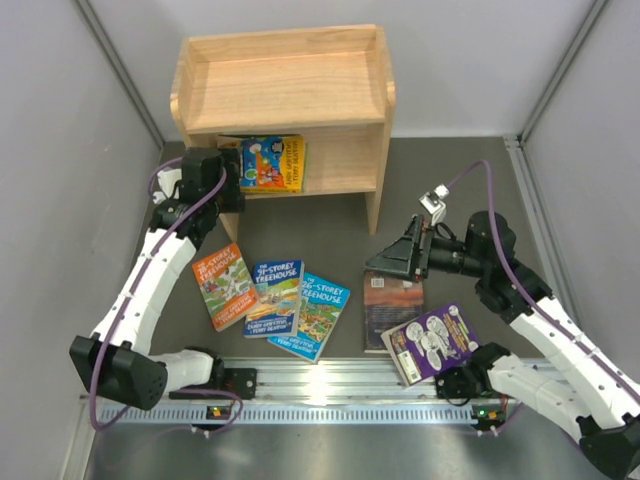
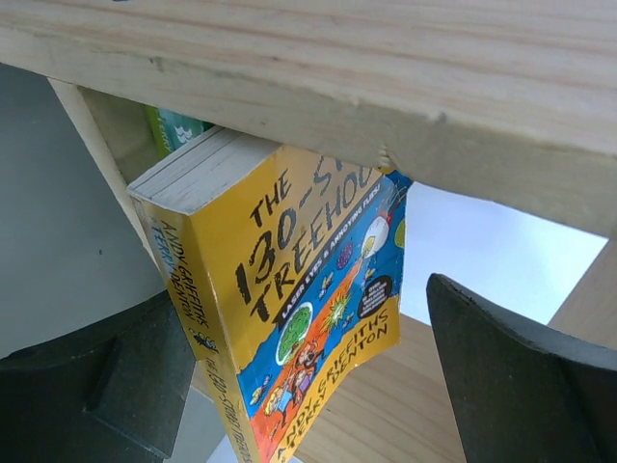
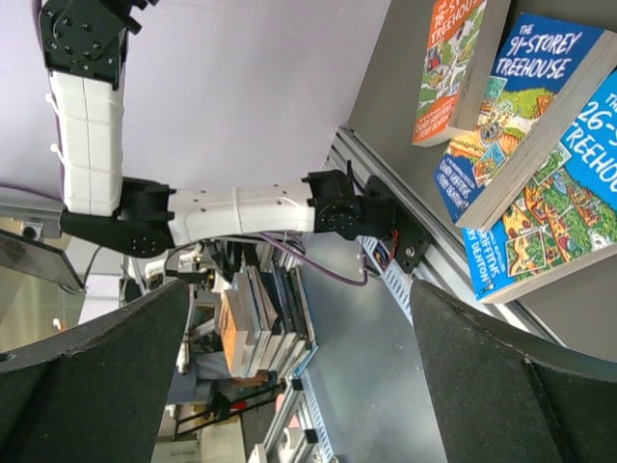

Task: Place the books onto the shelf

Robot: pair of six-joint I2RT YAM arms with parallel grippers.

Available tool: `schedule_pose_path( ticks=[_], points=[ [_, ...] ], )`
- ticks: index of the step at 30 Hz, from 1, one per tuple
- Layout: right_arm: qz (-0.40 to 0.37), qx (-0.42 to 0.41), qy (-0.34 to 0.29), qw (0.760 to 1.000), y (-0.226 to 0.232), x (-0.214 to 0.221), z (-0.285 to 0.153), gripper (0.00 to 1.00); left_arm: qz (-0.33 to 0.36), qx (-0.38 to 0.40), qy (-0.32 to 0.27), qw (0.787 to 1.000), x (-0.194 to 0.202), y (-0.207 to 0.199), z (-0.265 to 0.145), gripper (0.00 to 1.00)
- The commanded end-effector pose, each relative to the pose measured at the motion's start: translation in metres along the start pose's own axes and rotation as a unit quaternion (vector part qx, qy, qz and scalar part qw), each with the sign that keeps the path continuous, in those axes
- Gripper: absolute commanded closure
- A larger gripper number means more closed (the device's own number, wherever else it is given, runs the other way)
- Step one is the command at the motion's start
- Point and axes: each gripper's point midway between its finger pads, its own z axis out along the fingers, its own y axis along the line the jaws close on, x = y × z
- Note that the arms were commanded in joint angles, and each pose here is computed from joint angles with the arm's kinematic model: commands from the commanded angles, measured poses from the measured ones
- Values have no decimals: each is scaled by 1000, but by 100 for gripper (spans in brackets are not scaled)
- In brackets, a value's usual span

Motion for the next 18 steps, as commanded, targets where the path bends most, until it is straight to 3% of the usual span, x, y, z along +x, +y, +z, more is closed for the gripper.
schedule_pose_path(
  ticks=[1,5,9,14,18],
  points=[
    [-17,-17,-23,999,6,-13,3,5,-24,2,5,1000,-6,-3,-9,1],
    [-14,-18,-24,999,4,-15,5,12,-28,9,13,999,-4,-8,-10,4],
    [-8,-14,-21,1000,-3,-14,8,12,-37,18,24,999,-1,-17,-12,9],
    [-6,-12,-21,1000,-5,-16,11,13,-54,36,28,998,2,-29,-6,22],
    [-6,-11,-18,1000,-7,-18,15,13,-66,47,32,996,6,-42,0,22]
  ],
)
